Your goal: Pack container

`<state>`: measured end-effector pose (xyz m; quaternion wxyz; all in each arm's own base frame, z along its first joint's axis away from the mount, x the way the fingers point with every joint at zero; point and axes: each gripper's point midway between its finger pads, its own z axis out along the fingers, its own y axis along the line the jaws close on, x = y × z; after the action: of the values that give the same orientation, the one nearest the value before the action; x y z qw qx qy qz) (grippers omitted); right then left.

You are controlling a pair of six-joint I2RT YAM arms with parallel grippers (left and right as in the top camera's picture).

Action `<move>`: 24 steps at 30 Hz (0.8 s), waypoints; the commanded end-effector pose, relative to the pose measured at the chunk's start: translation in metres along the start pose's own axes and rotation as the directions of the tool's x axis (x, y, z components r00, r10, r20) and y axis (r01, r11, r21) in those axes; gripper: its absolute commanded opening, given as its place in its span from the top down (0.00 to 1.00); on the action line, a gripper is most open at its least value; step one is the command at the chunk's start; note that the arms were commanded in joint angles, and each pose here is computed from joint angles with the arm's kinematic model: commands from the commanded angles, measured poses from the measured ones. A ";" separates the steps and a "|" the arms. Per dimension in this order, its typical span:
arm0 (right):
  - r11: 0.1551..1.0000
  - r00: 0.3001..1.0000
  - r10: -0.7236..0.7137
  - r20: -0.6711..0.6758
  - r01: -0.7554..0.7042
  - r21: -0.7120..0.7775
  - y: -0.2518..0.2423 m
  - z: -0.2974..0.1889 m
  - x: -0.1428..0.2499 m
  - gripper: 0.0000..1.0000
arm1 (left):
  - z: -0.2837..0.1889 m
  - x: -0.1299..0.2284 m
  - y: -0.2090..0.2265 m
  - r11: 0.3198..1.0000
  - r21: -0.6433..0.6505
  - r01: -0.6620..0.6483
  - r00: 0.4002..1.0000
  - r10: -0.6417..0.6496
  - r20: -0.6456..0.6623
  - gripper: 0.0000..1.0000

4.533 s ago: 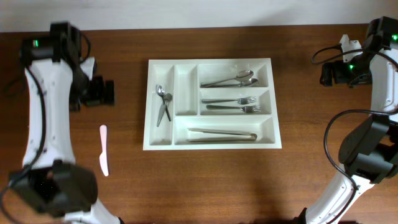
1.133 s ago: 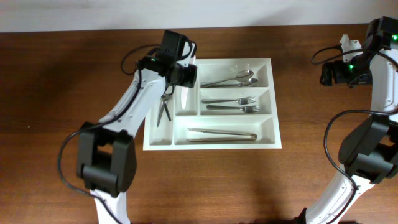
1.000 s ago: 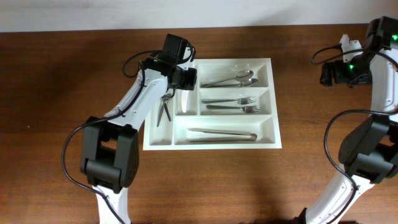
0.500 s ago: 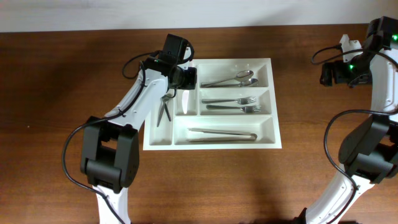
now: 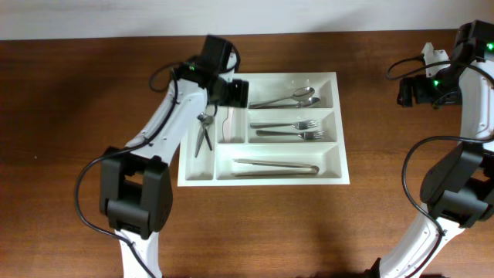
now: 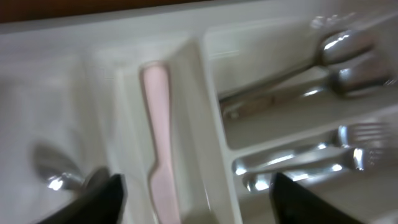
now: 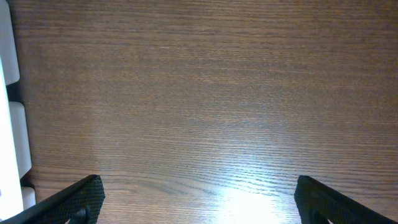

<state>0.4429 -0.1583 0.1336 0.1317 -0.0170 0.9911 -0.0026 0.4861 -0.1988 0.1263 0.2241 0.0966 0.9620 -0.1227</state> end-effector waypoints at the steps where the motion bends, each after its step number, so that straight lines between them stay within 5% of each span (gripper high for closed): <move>1: 1.000 1.000 -0.008 -0.005 0.008 -0.011 0.001 0.004 0.001 0.01 | -0.068 -0.049 0.005 0.998 -0.024 -0.059 0.987 0.062 0.150 0.06; 8: 1.000 1.000 -0.008 -0.005 0.008 -0.011 0.001 0.004 0.001 0.01 | -0.194 -0.050 0.052 0.972 -0.226 -0.061 0.968 0.113 0.224 0.00; 18: 1.000 1.000 -0.008 -0.005 0.008 -0.011 0.001 0.004 0.001 0.01 | -0.298 0.037 0.073 0.963 -0.267 0.031 0.989 0.010 0.149 0.01; 24: 1.000 1.000 -0.008 -0.005 0.008 -0.011 0.001 0.004 0.001 0.01 | -0.359 0.087 0.059 0.965 -0.255 0.058 0.968 0.009 0.251 0.01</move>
<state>0.4429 -0.1583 0.1336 0.1317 -0.0170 0.9911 -0.0026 0.3141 -0.0392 0.3682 0.3180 0.0486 0.9468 -0.0082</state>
